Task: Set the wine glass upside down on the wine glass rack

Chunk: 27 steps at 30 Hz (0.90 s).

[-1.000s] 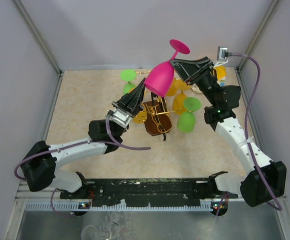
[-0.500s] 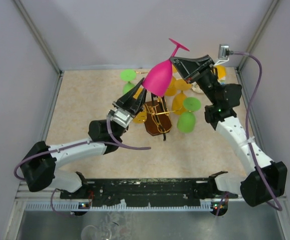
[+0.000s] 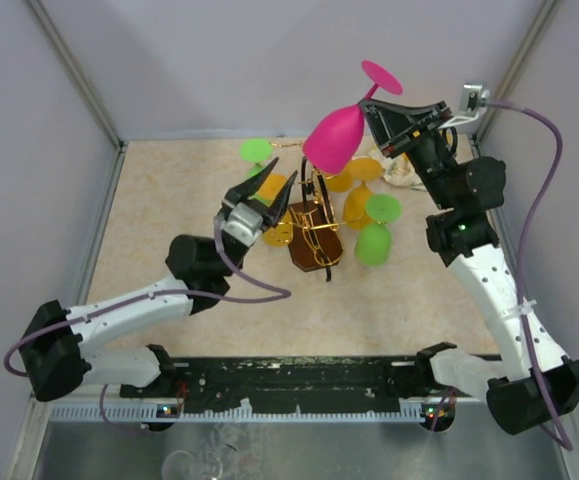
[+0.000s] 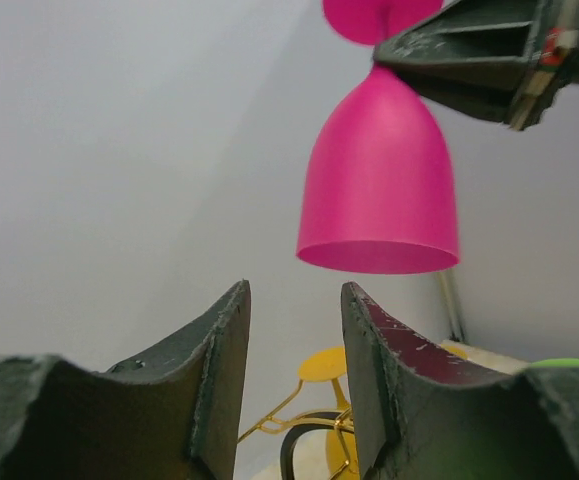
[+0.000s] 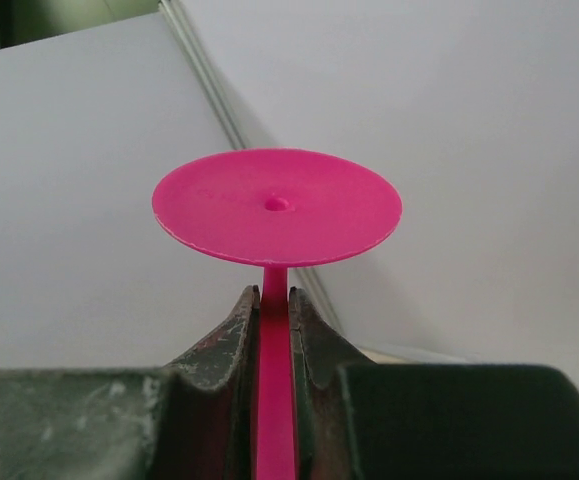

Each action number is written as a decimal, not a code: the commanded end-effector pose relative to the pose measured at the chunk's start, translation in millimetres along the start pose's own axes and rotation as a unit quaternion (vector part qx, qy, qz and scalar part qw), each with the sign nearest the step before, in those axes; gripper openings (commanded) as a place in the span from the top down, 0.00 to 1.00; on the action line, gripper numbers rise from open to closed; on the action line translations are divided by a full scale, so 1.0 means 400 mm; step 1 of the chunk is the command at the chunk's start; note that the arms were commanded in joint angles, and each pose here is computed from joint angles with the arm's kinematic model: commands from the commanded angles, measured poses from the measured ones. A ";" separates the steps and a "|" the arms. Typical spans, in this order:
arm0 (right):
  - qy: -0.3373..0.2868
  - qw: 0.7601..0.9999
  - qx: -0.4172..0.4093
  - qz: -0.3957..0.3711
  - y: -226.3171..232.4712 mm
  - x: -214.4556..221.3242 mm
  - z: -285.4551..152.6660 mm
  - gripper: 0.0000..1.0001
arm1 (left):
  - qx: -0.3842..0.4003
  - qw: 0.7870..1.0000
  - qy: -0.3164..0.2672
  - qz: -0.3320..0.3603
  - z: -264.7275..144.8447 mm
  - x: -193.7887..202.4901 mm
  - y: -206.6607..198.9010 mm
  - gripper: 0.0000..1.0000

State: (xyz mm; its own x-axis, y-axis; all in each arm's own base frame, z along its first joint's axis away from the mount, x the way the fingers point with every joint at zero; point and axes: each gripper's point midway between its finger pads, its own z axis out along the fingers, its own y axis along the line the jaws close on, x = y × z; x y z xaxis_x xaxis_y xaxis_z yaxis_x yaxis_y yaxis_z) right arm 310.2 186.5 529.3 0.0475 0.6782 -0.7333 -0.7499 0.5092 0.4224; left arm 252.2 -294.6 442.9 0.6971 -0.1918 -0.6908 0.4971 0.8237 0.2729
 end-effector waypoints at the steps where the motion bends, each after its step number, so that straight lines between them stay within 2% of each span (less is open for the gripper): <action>1: -0.011 0.994 0.027 -0.107 0.033 -0.089 -0.022 1.00 | -0.027 0.991 0.133 -0.017 0.058 0.049 0.043 0.52; 2: -0.001 0.993 0.027 -0.113 0.036 -0.085 -0.027 1.00 | -0.021 0.984 0.174 -0.017 0.068 0.079 0.048 0.52; 4: 0.019 0.992 0.019 -0.123 0.046 -0.072 -0.039 1.00 | -0.023 0.978 0.206 -0.030 0.111 0.090 0.081 0.51; 11: 0.102 0.985 0.021 -0.139 0.052 -0.009 -0.103 1.00 | -0.038 0.960 0.275 -0.041 0.170 0.140 0.183 0.47; 21: 0.232 0.963 0.013 -0.135 0.044 0.160 -0.193 1.00 | -0.066 0.952 0.294 -0.045 0.169 0.175 0.275 0.46; 27: 0.283 0.949 0.011 -0.138 0.077 0.259 -0.254 1.00 | -0.075 0.950 0.300 -0.044 0.156 0.191 0.298 0.46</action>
State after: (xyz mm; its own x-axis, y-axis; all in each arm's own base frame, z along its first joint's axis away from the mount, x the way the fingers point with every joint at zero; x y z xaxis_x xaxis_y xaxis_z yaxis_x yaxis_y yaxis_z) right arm 241.3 215.9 429.6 -0.1207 0.1909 -0.9742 -0.7445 0.6317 0.2160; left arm 398.8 -249.7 454.1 0.2036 0.0679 -0.9767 0.4243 0.8929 0.1505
